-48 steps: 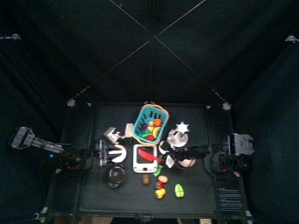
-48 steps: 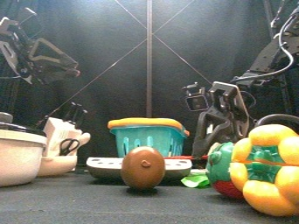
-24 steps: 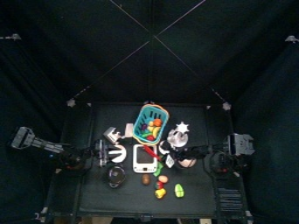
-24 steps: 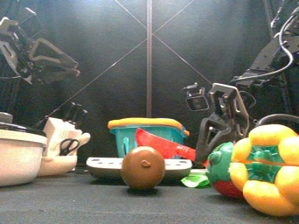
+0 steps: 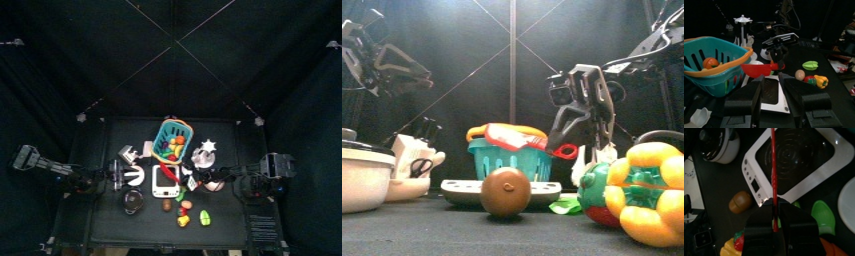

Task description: Grab knife handle

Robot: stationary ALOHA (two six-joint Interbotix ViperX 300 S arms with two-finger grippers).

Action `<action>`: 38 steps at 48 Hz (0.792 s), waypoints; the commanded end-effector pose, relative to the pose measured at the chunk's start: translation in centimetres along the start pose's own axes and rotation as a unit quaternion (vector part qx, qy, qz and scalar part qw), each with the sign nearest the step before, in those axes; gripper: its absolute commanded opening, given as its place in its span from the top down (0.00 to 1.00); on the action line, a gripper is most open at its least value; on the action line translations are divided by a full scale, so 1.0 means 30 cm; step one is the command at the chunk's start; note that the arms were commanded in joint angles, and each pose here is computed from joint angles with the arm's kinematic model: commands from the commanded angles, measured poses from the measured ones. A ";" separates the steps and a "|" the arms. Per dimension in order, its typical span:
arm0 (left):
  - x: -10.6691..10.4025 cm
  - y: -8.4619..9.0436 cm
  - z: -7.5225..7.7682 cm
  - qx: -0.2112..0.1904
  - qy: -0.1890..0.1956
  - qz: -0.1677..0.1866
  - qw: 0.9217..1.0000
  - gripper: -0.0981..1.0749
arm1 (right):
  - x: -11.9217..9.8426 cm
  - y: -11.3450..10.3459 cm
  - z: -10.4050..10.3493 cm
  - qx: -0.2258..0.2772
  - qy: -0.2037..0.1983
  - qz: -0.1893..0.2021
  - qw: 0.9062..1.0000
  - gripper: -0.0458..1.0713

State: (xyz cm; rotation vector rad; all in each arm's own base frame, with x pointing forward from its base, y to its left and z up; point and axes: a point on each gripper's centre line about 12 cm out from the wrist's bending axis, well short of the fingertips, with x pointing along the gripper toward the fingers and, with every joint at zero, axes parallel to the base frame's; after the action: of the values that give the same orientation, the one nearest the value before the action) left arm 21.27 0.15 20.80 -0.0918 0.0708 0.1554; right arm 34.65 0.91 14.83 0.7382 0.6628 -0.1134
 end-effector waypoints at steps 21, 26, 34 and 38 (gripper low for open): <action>0.006 -0.008 0.002 0.004 0.008 -0.007 1.000 0.30 | -0.074 0.106 0.030 0.008 -0.028 -0.040 0.999 0.84; 0.005 -0.016 -0.008 0.012 0.021 -0.017 1.000 0.30 | -0.104 0.130 0.052 0.003 -0.041 -0.046 0.998 0.84; 0.007 -0.020 -0.007 0.014 0.022 -0.021 0.999 0.30 | -0.125 0.151 0.056 -0.006 -0.045 -0.063 0.997 0.84; 0.007 -0.020 -0.007 0.015 0.022 -0.021 0.999 0.30 | -0.127 0.162 0.062 -0.009 -0.047 -0.068 0.997 0.84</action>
State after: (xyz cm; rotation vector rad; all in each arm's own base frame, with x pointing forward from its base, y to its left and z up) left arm 21.26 -0.39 20.13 -0.0699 0.1308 0.1103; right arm 33.75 2.55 19.03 0.6646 0.6680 -0.2808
